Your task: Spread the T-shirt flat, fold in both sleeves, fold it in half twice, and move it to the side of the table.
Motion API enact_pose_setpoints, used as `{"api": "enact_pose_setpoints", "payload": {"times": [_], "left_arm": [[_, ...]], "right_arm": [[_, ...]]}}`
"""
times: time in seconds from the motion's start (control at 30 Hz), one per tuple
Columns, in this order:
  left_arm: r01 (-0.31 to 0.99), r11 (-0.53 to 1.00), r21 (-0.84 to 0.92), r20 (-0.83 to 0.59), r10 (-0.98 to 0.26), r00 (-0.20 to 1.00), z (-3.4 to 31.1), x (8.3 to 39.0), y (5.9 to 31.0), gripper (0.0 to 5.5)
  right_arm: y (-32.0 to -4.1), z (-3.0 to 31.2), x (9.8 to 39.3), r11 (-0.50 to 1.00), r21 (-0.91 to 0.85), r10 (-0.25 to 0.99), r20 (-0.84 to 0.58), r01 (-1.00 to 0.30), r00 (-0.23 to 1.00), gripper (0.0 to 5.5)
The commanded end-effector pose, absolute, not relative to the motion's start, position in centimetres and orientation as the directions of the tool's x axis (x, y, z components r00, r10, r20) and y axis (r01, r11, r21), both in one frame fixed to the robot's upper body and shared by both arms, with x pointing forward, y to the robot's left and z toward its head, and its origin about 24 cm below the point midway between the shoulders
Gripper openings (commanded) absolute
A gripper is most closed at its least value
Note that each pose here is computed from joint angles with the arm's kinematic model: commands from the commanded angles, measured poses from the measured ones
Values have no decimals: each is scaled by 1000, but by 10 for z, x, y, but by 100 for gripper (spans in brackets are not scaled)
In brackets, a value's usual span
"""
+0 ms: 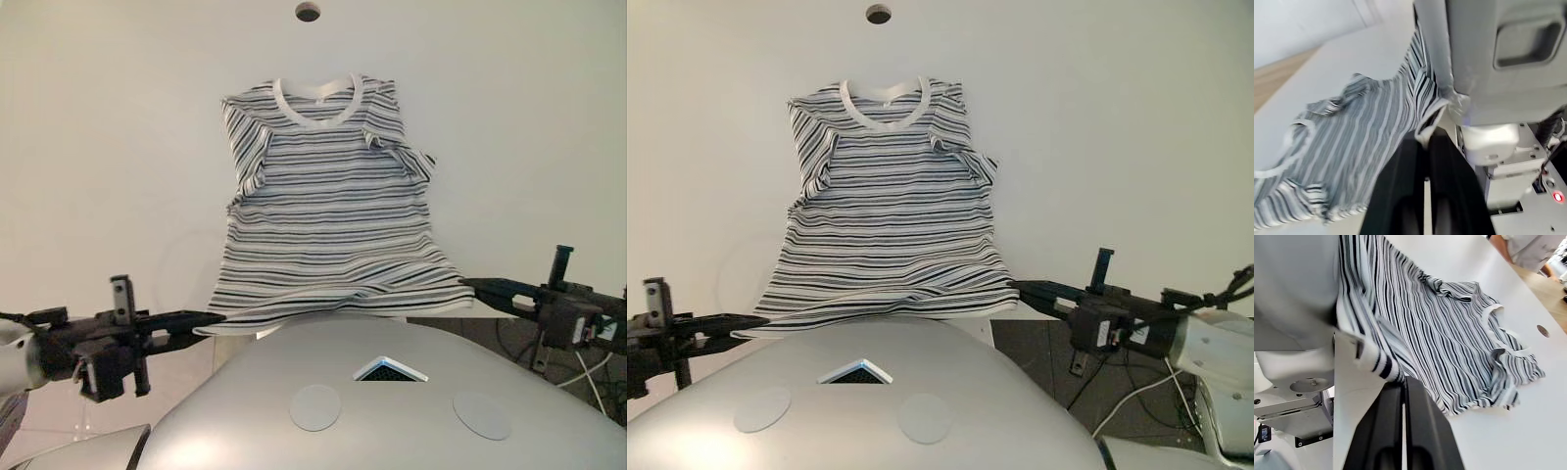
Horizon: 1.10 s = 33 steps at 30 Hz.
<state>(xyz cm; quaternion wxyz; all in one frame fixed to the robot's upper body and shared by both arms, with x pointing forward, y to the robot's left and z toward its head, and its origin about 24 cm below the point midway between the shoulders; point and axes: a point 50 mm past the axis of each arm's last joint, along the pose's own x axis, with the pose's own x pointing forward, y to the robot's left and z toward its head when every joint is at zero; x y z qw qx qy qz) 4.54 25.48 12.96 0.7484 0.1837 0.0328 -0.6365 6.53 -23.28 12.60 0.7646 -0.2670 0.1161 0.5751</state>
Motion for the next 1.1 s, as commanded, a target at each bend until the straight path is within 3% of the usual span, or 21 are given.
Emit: {"api": "enact_pose_setpoints", "payload": {"times": [0.03,0.07,0.13,0.3,0.6,0.8,1.03,1.1], "left_arm": [[961,130,244,-264,-945,194,136,40,260,0],[955,131,266,-267,-942,203,135,42,261,0],[875,187,447,-275,-902,334,129,69,260,0],[651,335,681,-138,-814,564,134,140,242,0],[434,381,816,-68,-683,727,122,198,228,0],[488,238,840,-231,-657,717,87,219,230,0],[508,186,841,-341,-546,765,48,248,243,0],[525,203,826,-376,-494,784,33,255,248,51]], "right_arm": [[-231,138,61,195,-306,836,-445,-932,321,3],[-230,140,63,197,-318,838,-436,-927,327,3],[-227,143,86,259,-421,810,-396,-869,433,3],[-220,147,146,429,-542,723,-273,-723,635,3],[-207,142,228,533,-591,610,-228,-605,759,3],[-190,112,281,480,-534,616,-359,-696,701,3],[-175,74,335,490,-472,566,-467,-733,679,3],[-172,64,351,552,-454,523,-465,-699,715,29]]}}
